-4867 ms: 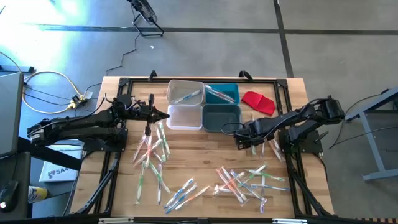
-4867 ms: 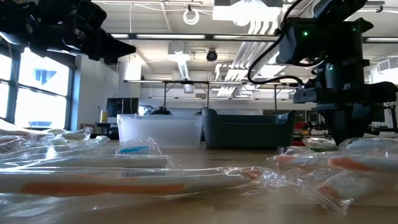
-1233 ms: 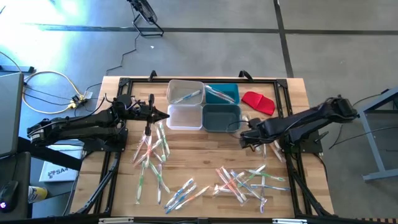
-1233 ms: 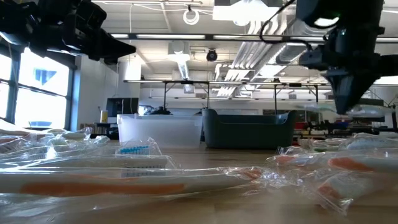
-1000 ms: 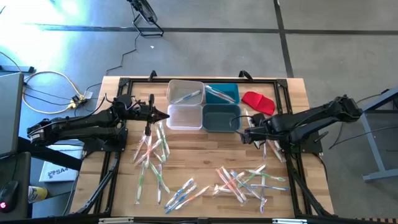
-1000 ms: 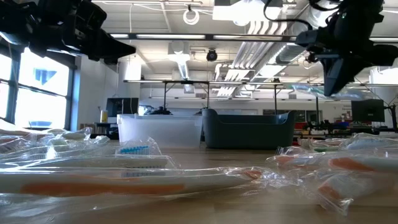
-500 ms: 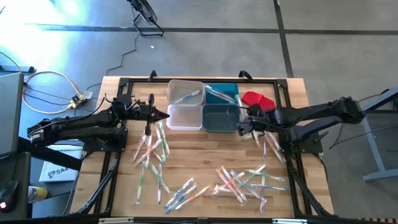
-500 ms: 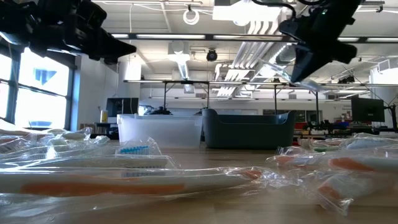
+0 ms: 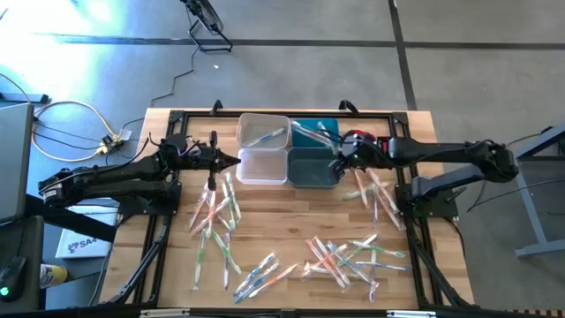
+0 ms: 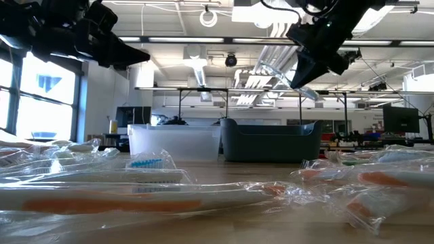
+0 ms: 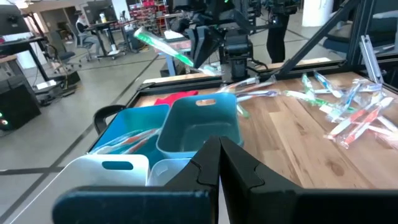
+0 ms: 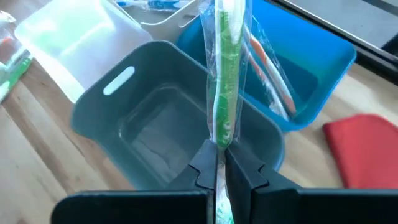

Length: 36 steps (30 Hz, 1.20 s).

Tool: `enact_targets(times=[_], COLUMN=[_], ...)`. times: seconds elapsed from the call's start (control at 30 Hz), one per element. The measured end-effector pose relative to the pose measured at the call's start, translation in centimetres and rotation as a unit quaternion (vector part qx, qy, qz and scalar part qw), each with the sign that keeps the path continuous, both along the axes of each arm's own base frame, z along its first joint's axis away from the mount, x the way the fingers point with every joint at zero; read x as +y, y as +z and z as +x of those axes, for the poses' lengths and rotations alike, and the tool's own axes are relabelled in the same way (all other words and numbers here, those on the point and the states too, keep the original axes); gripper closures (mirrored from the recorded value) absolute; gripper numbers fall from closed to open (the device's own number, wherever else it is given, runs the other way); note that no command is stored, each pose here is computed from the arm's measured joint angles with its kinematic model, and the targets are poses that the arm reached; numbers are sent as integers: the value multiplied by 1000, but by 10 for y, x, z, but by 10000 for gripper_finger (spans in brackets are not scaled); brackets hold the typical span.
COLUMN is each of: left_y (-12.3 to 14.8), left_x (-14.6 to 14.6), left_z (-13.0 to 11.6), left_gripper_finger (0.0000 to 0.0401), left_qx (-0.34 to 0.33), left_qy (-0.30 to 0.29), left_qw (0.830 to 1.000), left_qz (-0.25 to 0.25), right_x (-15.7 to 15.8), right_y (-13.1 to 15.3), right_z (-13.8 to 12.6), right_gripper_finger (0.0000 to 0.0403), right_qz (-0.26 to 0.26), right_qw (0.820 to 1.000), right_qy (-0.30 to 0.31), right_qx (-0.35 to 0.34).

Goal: Pick & Place Toothbrushes
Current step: Put the green toothbrush into the green bin

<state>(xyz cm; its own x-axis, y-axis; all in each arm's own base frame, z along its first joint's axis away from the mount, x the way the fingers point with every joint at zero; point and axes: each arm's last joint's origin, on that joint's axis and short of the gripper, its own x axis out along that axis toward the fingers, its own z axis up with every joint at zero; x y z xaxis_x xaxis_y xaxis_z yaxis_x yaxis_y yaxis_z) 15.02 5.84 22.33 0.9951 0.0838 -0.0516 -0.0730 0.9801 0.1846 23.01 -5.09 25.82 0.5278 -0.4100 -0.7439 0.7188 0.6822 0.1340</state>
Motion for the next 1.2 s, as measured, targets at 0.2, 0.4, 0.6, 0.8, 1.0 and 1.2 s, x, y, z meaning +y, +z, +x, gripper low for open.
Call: enact_targets(times=[0.2,0.4,0.6,0.8,1.0,1.2], left_y=[0,0,0,0,0,0], left_x=[0,0,0,0,0,0], left_z=[0,0,0,0,0,0], left_gripper_finger=[400,400,400,400,400,400], left_qx=[0,0,0,0,0,0], left_qy=[2,2,1,1,1,1], left_qw=[1000,1000,1000,1000,1000,1000], left_qz=[0,0,0,0,0,0], right_x=[-8,-12,-15,-16,-17,-17], right_y=[-16,-33,-48,-60,-73,-84], right_z=[17,33,44,53,58,61], right_gripper_finger=[397,397,397,397,397,397], right_qz=[-6,-25,-11,-16,-6,2], right_qw=[999,994,990,986,982,979], right_qy=[47,90,125,145,161,171], right_qx=[25,53,66,77,94,112])
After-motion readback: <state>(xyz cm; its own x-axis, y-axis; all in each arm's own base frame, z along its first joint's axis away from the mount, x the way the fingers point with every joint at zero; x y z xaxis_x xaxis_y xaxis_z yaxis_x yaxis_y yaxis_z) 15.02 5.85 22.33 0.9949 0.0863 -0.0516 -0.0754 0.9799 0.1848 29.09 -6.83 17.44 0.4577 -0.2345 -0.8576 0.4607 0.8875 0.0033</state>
